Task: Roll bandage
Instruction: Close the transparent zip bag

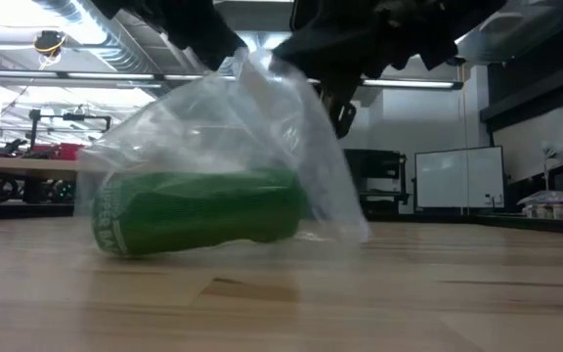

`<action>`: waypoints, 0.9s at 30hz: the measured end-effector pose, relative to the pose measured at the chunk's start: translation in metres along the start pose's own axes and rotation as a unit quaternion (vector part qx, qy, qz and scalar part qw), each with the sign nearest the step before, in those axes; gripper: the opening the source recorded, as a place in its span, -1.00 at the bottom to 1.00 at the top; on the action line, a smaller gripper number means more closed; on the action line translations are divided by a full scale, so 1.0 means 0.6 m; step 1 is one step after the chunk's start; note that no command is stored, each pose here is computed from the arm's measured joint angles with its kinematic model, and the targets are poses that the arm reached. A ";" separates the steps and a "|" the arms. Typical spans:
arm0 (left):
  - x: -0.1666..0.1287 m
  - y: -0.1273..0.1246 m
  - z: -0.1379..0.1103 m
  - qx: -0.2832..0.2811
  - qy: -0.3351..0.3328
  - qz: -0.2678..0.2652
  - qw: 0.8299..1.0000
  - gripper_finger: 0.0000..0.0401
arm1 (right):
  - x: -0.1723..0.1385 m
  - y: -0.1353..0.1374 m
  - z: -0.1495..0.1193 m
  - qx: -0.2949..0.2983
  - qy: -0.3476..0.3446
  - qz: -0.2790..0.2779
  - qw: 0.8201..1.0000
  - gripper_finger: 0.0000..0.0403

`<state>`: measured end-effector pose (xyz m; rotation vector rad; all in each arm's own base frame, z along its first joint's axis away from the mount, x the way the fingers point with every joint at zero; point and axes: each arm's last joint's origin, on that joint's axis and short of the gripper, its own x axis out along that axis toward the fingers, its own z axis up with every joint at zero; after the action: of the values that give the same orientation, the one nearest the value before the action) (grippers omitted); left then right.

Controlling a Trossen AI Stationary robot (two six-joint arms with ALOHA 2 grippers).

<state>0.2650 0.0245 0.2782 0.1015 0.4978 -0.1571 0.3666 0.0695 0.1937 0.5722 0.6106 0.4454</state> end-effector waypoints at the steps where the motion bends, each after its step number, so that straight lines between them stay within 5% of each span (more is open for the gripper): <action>1: 0.000 0.001 0.000 0.008 0.001 0.005 1.000 -1.00 | 0.000 0.002 0.000 -0.007 0.002 0.007 1.000 -0.91; 8: 0.000 0.005 0.005 0.078 -0.012 0.029 0.996 -1.00 | 0.000 0.003 0.005 -0.055 -0.012 0.013 0.998 -0.91; 18: 0.001 -0.013 -0.023 -0.093 0.078 0.005 0.993 -1.00 | -0.009 -0.017 0.017 -0.070 -0.044 -0.044 0.996 -0.91; 27: 0.001 -0.036 -0.038 -0.112 0.135 -0.016 0.984 -0.98 | -0.013 -0.027 0.023 -0.094 -0.084 -0.130 0.983 -0.91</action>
<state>0.2512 0.0065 0.2567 -0.1067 0.7837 -0.1187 0.3736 0.0480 0.1962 0.3384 0.4676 0.2024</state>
